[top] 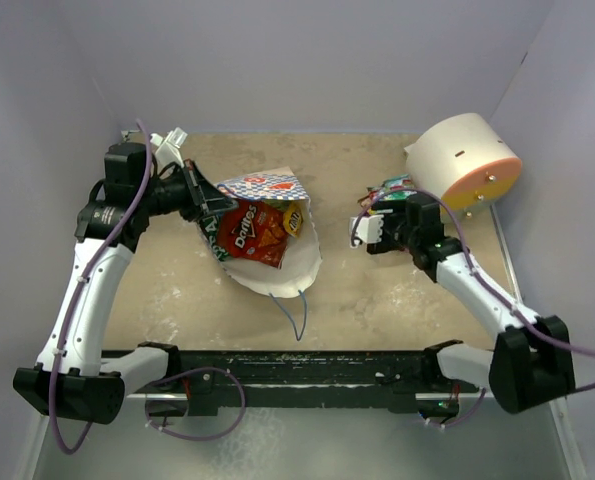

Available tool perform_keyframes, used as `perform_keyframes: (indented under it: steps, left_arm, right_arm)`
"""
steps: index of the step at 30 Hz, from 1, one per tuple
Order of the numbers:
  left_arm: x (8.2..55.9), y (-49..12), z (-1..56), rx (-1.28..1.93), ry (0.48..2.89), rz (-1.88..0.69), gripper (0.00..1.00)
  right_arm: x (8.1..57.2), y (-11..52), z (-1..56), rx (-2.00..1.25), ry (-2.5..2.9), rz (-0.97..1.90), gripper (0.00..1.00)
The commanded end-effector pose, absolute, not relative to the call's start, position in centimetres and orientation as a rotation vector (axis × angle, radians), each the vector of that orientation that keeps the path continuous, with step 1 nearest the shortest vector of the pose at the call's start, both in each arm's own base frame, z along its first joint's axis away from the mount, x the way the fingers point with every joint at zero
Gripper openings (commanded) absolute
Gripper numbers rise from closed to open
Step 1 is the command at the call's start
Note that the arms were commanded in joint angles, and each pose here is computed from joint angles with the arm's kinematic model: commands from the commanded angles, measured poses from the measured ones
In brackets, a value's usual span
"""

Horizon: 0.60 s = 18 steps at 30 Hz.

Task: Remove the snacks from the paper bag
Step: Place the snack at the center of the board, then take out the snack from the paper bag.

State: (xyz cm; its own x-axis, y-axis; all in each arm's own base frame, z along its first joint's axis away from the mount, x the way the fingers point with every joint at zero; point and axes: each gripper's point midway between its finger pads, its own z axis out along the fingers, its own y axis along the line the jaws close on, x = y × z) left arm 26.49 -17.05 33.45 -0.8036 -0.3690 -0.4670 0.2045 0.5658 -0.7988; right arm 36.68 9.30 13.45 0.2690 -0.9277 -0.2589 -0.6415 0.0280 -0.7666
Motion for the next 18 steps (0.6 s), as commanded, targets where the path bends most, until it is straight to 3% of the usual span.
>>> perform_keyframes:
  steps: [1, 2, 3, 10, 15, 18]
  left_arm:
    - [26.5, -17.4, 34.1, -0.081, 2.147, -1.241, 0.0]
    - [26.5, -17.4, 34.1, -0.082, 2.148, -1.241, 0.0]
    - [26.7, -17.4, 34.0, -0.086, 2.15, -1.24, 0.0]
    - [27.1, -17.5, 33.7, -0.074, 2.159, -1.251, 0.0]
    - [26.7, -17.6, 33.4, -0.073, 2.171, -1.261, 0.0]
    - [26.1, -17.7, 33.4, -0.056, 2.164, -1.276, 0.0]
  right_arm:
    - [32.6, 14.1, 20.6, -1.532, 1.385, -0.083, 0.82]
    - [31.0, 15.8, 21.8, -1.495, 1.359, 0.038, 0.95]
    - [29.4, 16.9, 23.0, -1.46, 1.338, 0.125, 1.0]
    - [23.8, 21.7, 26.7, -1.115, 1.328, 0.531, 1.0]
    - [22.9, 24.3, 29.3, -0.803, 1.427, 0.783, 1.0]
    - [21.8, 26.8, 30.1, -0.79, 1.45, 0.836, 1.0]
